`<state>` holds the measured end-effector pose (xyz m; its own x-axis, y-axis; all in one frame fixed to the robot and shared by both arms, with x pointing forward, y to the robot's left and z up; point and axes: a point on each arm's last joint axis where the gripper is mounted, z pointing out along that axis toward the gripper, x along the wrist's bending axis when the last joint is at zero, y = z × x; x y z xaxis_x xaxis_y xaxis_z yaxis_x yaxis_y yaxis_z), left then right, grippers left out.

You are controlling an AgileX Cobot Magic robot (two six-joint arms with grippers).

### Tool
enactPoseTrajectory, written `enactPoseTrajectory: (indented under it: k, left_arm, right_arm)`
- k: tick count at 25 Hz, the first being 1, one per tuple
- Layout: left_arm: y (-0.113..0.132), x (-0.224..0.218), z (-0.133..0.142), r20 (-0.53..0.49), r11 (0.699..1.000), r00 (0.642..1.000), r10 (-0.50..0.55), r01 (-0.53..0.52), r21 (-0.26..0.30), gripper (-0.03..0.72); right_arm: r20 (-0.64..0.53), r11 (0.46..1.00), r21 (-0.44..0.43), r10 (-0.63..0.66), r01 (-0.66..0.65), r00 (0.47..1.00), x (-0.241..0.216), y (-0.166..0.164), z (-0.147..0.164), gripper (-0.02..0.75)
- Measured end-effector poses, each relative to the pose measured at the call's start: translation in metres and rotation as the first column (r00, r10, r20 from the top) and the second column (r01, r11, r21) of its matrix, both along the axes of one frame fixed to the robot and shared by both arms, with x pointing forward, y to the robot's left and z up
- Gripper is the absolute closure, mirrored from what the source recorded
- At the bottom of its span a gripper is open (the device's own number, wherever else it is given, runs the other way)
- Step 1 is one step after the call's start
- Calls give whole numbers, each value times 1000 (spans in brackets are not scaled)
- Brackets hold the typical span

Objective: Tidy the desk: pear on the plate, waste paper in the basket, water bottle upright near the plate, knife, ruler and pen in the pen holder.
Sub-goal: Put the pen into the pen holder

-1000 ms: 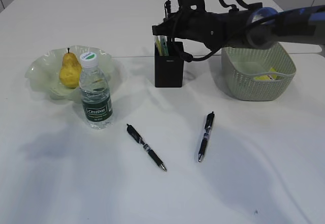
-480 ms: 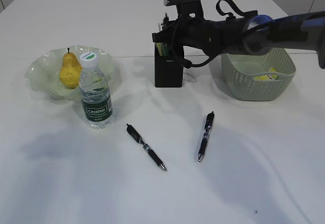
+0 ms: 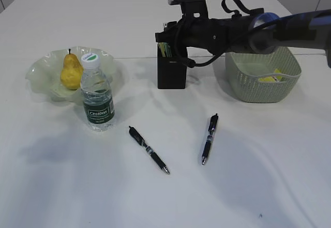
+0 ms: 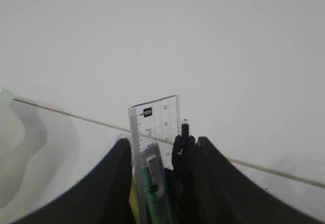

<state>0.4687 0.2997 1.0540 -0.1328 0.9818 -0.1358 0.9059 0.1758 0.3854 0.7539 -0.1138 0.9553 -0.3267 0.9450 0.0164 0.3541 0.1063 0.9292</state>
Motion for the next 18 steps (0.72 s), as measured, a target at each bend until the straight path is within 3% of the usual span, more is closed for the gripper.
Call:
enactPoseTrajectory:
  k: [10, 18]
  left_arm:
    - [0, -1, 0, -8, 1000, 1000, -1, 1, 0, 223]
    - [0, -1, 0, -12, 1000, 1000, -1, 1, -1, 223]
  right_arm:
    - [-210, 996, -69, 33, -49, 977, -27, -6, 47, 428]
    - [-395, 987, -122, 50, -107, 917, -76, -21, 117, 427]
